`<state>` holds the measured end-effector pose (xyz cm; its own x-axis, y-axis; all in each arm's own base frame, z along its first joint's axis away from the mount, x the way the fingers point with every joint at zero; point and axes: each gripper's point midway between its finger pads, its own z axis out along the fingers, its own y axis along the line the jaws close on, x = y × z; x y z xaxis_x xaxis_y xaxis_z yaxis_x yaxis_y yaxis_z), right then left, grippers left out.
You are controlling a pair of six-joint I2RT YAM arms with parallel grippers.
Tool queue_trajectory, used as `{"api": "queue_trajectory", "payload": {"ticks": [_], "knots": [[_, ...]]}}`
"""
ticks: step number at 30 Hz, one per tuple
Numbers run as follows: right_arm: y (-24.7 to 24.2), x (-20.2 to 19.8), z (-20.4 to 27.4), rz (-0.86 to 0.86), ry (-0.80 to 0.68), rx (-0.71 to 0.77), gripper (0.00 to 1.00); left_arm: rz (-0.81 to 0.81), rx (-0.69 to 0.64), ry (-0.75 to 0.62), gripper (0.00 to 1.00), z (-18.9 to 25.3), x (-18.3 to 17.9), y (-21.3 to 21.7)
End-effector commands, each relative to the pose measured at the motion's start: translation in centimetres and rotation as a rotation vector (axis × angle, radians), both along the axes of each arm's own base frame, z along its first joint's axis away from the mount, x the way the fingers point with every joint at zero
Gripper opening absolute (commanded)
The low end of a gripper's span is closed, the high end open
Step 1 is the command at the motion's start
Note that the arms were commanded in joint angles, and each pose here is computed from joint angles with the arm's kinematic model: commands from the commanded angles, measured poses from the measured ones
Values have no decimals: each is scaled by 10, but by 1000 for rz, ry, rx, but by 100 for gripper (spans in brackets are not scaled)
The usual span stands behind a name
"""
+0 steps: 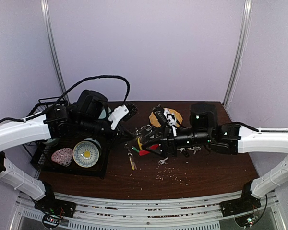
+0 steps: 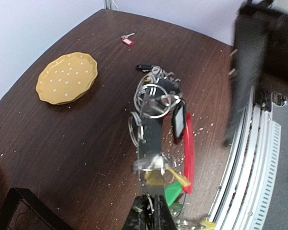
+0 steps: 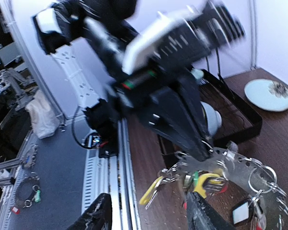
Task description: Put the keys on the keyring
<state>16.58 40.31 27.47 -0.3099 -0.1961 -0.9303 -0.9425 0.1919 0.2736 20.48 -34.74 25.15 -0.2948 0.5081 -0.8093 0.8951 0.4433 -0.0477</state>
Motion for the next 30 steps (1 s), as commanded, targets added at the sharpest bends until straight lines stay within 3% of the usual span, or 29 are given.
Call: {"api": "queue_trajectory", "payload": {"ticks": [1,7,14,22,30], "knots": [[-27,-44,49,185,-132,63,54,-54,44,-143,0,15,4,4],[-43,13,49,-137,-191,-112,54,-214,79,-191,0,10,-21,-2],[-15,11,9,46,-194,-328,56,-310,83,-188,0,12,-43,-5],[-10,10,-15,122,-190,-388,57,-357,47,-191,0,17,-53,-6],[-2,7,-28,180,-133,-386,32,-393,6,-204,0,24,-59,-8]]}}
